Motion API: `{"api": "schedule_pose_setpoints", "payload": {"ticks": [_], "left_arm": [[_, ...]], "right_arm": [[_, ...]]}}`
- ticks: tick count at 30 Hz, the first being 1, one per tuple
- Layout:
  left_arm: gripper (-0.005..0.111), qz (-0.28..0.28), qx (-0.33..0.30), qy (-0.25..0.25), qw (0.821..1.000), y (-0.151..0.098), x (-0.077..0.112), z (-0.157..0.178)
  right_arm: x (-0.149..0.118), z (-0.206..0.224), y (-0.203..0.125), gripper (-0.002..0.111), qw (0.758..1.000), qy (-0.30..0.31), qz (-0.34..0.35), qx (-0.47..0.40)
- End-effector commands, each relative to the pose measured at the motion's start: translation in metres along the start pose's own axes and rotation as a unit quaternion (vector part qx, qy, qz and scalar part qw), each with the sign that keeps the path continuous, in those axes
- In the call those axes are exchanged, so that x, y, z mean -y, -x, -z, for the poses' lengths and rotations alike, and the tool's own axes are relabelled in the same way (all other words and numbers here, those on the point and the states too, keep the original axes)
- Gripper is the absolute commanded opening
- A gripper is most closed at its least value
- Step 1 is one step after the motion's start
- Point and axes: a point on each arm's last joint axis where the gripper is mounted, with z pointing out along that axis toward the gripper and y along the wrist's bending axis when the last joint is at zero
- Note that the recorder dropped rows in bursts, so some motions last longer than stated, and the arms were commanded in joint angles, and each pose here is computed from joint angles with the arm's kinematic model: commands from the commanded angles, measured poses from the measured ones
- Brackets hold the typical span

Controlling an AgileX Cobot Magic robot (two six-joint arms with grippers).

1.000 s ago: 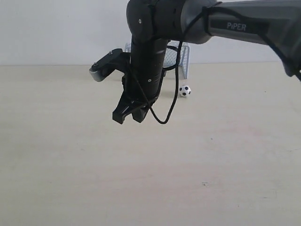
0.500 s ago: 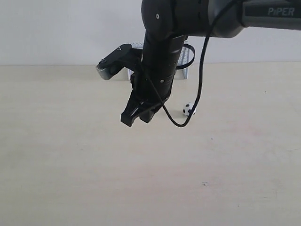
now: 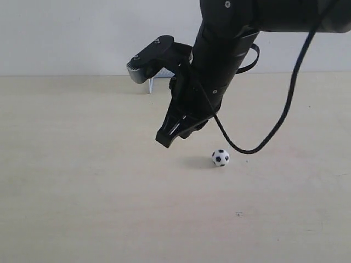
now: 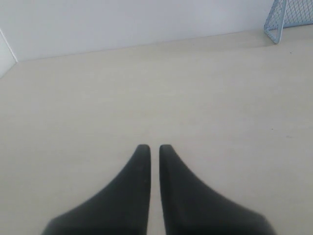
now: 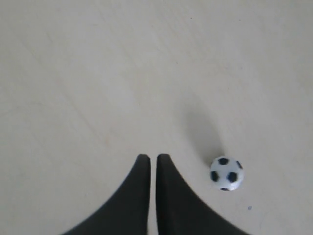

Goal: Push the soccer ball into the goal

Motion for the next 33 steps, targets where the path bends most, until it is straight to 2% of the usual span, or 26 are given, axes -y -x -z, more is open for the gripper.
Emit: {"api": "schedule_pose_setpoints", "payload": {"ticks": [1, 10, 17, 33], "left_arm": [[0.006, 0.003, 0.002, -0.004, 1.0, 0.002, 0.0, 0.0], [0.006, 0.003, 0.002, -0.004, 1.0, 0.002, 0.0, 0.0], [0.006, 0.003, 0.002, -0.004, 1.0, 0.002, 0.0, 0.0], [0.006, 0.003, 0.002, -0.004, 1.0, 0.002, 0.0, 0.0]], "right_arm": [[-0.002, 0.017, -0.006, 0.0, 1.0, -0.014, 0.0, 0.021], [-0.004, 0.038, -0.012, 0.0, 0.999, -0.027, 0.001, 0.036], [-0.007, 0.055, -0.03, 0.0, 0.997, -0.055, -0.003, 0.052], [-0.026, 0.096, -0.074, 0.0, 0.992, -0.068, -0.033, 0.103]]}}
